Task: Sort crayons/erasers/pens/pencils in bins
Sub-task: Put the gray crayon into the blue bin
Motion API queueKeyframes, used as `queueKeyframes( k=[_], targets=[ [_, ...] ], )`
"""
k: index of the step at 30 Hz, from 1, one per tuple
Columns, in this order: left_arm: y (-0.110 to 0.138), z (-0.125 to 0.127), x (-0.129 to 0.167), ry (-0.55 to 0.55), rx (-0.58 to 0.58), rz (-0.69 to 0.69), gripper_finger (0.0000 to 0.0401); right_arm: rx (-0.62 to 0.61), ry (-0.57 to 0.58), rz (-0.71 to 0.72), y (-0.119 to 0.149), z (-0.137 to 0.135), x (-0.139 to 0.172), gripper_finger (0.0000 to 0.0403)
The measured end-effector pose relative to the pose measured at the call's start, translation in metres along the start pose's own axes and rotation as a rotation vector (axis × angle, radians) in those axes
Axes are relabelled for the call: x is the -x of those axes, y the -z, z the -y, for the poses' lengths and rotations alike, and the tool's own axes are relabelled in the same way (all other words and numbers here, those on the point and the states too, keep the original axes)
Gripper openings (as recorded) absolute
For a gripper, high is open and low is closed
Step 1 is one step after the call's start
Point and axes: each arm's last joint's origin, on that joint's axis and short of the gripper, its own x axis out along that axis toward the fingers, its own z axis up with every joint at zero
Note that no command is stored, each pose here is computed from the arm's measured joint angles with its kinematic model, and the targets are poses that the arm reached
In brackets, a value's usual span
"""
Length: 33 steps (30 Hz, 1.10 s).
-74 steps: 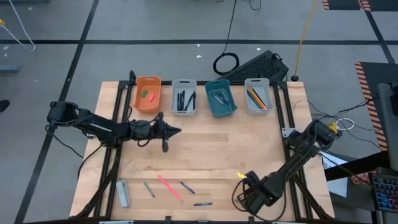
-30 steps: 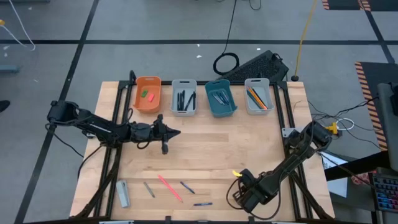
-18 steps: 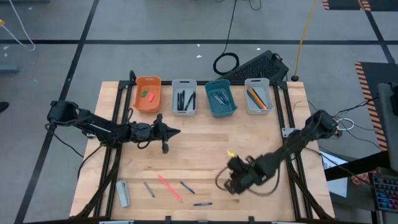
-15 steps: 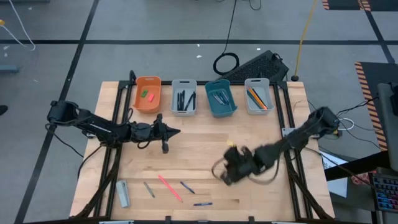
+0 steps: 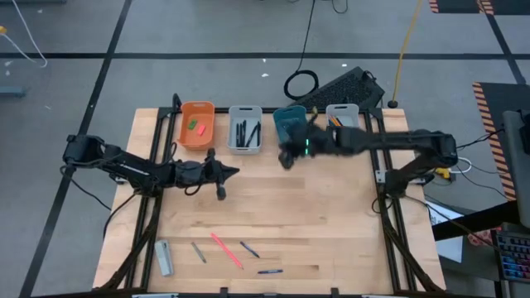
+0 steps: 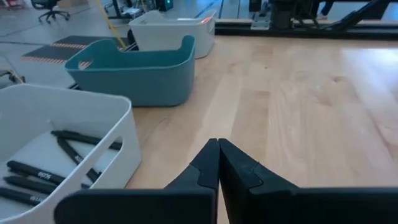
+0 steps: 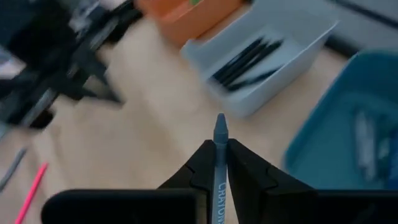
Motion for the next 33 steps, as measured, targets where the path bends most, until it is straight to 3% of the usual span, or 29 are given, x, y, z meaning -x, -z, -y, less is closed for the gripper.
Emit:
queueKeyframes(
  k=[8,18,24,33],
  targets=[
    [0.003,-0.007,-0.002,-0.033,0.009,-0.032,0.0005,-0.029,0.113,0.051,-0.038,0.082,-0.024,0.0029],
    [0.004,-0.012,-0.003,-0.056,0.029,-0.046,0.0006,-0.080,0.232,-0.136,-0.023,0.163,-0.089,0.0029],
    [0.008,-0.012,-0.003,-0.059,0.054,-0.083,0.0003,-0.089,0.261,-0.196,-0.013,0.186,-0.108,0.0029],
    [0.012,-0.011,-0.002,-0.012,0.053,-0.128,0.0004,-0.055,0.238,-0.170,-0.015,0.187,-0.112,0.0034]
  ],
)
